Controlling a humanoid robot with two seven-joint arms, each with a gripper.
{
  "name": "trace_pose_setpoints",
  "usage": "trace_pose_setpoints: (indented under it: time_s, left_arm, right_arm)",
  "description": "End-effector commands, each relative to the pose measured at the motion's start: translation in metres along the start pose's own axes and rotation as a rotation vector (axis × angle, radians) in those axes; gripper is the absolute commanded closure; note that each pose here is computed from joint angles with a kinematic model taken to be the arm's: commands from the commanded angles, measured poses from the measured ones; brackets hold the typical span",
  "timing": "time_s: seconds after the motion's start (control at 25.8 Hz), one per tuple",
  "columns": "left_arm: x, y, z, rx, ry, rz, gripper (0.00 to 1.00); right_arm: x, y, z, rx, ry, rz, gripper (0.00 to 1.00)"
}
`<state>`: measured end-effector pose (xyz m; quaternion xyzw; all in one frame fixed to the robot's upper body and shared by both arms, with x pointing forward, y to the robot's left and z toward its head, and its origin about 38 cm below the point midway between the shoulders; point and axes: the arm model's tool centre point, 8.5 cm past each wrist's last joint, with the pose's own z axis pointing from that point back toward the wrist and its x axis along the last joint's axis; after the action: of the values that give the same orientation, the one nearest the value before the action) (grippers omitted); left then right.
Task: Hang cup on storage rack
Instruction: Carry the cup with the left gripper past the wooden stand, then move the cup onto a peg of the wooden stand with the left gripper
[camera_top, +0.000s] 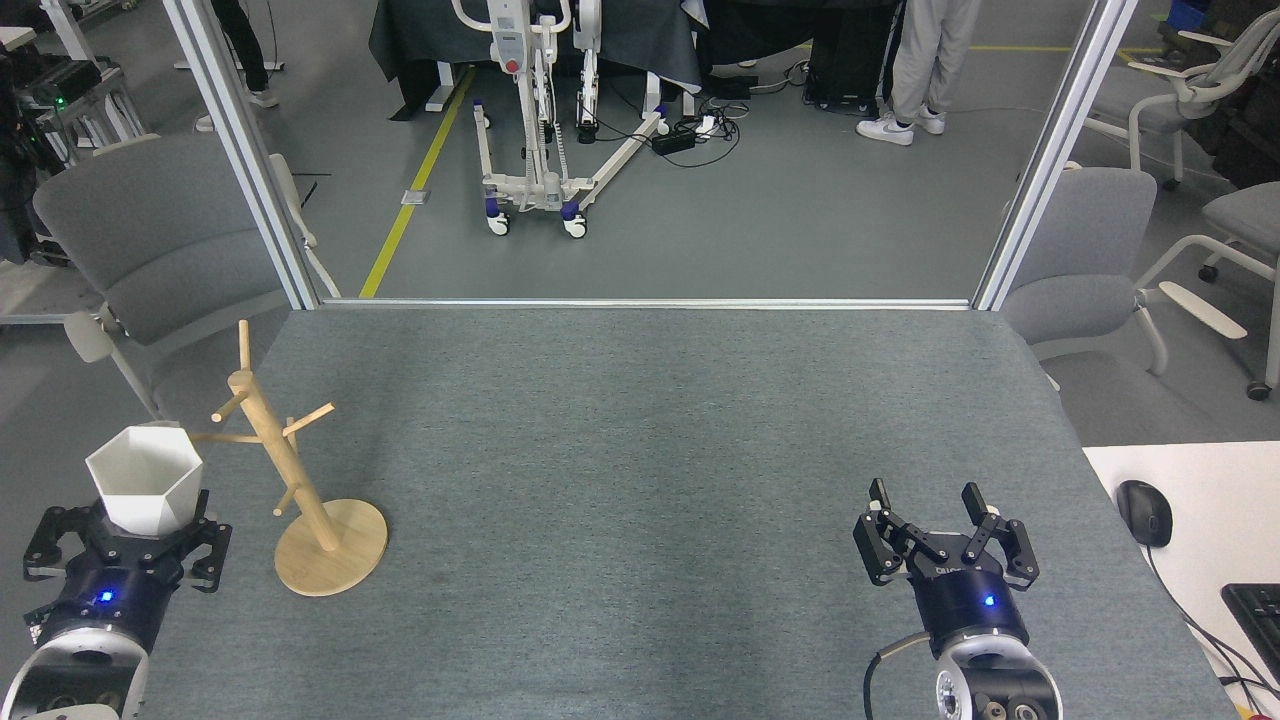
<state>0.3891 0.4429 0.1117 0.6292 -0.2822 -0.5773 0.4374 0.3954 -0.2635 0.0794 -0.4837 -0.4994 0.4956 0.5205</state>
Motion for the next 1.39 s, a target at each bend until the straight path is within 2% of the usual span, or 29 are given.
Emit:
trace_pose_setpoints:
  time_s: [0.0,0.46,0.58,0.81,0.97,1.05,1.16,1.2,1.35]
  left_arm:
    - [0.005,0.003,0.0,0.008,-0.007,-0.03,1.0]
    - [0.027,0.02,-0.001,0.051,-0.062,-0.101,1.0]
    - [0.035,0.016,0.0,0.036,-0.077,-0.129,1.0]
    - [0.049,0.012,0.001,0.017,-0.095,-0.118,1.0]
    - [0.054,0.009,0.001,0.007,-0.098,-0.106,0.7]
    - [0.053,0.012,-0.001,0.018,-0.095,-0.106,0.43]
    - [0.054,0.012,-0.001,0.024,-0.096,-0.103,0.15]
    - [0.054,0.011,-0.001,0.021,-0.094,-0.101,0.09]
    - [0.059,0.0,-0.001,-0.009,-0.085,-0.084,0.03]
  right_arm:
    - [0.001,0.0,-0.001,0.002,-0.003,-0.003,0.0]
    - [0.003,-0.004,-0.006,-0.005,-0.005,-0.005,0.0]
    - [0.003,0.0,-0.006,0.004,-0.005,-0.006,0.0]
    - [0.002,0.002,-0.007,0.011,-0.004,-0.006,0.0]
    - [0.002,0.003,-0.007,0.013,-0.004,-0.006,0.0]
    - [0.002,0.004,-0.007,0.017,-0.004,-0.006,0.0]
    - [0.001,0.005,-0.007,0.019,-0.002,-0.006,0.0]
    - [0.001,0.006,-0.007,0.022,-0.002,-0.007,0.0]
    - [0.001,0.007,-0.007,0.025,-0.002,-0.007,0.0]
